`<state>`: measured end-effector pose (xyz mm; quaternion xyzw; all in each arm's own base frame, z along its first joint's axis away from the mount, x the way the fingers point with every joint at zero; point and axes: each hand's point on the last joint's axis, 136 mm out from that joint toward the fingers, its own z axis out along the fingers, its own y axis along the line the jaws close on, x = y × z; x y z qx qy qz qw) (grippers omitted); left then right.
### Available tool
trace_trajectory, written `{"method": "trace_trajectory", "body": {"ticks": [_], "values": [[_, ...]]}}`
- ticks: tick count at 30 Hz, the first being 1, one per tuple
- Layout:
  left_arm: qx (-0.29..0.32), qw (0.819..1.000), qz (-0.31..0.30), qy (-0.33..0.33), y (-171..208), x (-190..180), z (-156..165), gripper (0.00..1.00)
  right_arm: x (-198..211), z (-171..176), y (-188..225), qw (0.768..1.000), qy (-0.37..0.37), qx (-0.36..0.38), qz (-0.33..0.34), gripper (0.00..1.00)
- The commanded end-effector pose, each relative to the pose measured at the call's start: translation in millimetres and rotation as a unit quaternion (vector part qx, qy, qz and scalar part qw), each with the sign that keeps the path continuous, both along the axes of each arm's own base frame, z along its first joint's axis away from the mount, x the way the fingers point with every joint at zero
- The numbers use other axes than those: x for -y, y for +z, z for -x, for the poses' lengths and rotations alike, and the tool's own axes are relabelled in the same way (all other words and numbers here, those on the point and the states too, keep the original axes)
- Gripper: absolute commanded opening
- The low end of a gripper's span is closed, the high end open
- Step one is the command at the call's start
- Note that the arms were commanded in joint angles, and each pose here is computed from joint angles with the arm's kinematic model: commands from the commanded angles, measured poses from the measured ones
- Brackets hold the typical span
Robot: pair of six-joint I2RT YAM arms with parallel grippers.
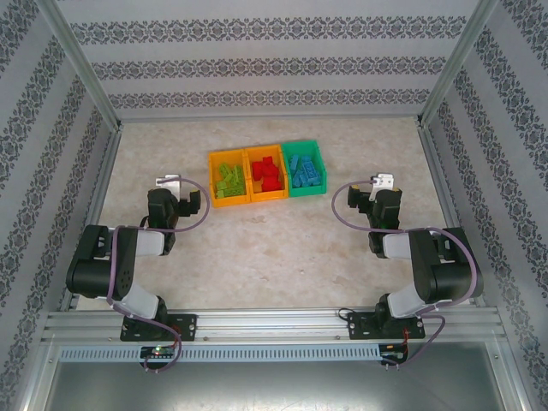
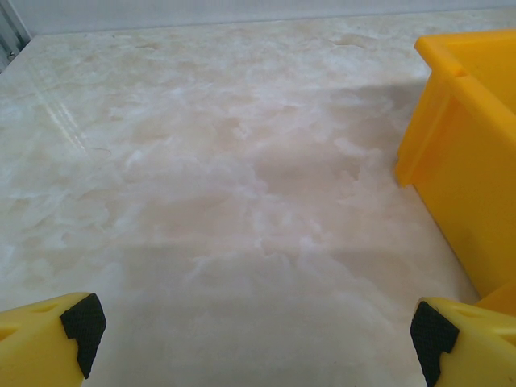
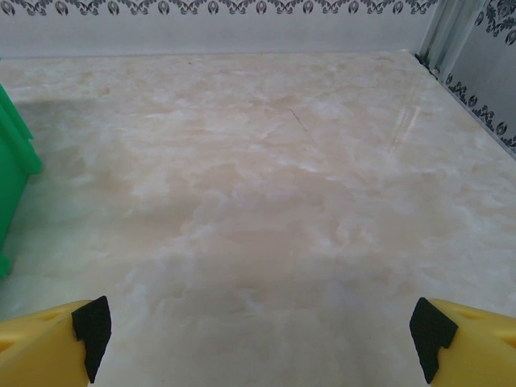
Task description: Sort the legos into containers by color
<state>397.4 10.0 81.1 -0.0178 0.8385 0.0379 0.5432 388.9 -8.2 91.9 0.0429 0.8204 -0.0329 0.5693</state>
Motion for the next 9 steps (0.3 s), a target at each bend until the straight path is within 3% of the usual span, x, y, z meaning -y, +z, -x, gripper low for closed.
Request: {"method": "trace_trajectory", "body": {"ticks": [1,9], "values": [[0.012,1.000,0.007,0.001,1.9,-1.9,-0.8,0.99,-0.8,-6.2,14.7,1.000,0.006,0.025,0.002,0.98],[0.013,1.000,0.007,0.001,2.4,-1.8,-1.1,0.99,-10.0,-7.9,14.0,0.999,0.035,0.022,0.001,0.98]]}}
